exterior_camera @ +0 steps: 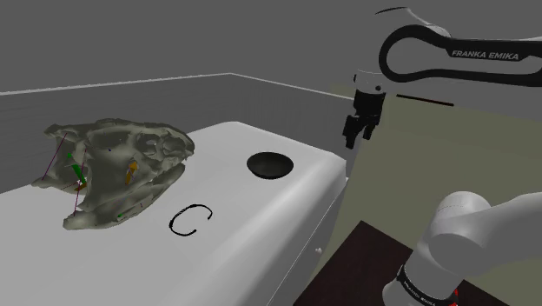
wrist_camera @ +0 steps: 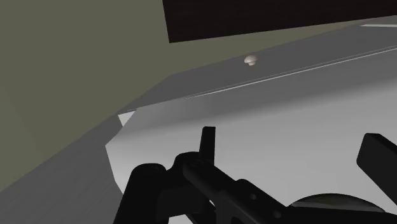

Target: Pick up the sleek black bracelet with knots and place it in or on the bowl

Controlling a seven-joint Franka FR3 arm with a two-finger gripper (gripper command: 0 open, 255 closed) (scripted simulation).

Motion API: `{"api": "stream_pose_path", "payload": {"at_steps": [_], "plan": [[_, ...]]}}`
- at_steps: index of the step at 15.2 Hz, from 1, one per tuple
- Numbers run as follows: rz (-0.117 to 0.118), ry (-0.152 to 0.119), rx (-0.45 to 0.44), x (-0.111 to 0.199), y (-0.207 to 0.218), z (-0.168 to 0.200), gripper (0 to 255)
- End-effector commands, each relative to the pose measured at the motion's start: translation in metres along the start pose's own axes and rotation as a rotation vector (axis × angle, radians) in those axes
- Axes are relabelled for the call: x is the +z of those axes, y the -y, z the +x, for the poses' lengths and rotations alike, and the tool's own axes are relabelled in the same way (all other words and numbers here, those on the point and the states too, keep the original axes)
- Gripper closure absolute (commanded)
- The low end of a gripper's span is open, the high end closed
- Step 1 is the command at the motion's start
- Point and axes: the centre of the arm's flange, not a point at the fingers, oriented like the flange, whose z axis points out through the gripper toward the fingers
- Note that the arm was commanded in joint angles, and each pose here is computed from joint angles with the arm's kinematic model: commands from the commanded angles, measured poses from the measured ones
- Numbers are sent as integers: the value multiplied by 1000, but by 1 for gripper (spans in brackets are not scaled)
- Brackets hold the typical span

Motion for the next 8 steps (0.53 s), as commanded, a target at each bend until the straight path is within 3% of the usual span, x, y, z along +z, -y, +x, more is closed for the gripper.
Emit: {"api": "stream_pose_path", "payload": {"at_steps": [1, 8], "plan": [[0, 0, 0, 0, 0, 0, 0], [15, -1, 17, 20, 85, 23, 0]]}}
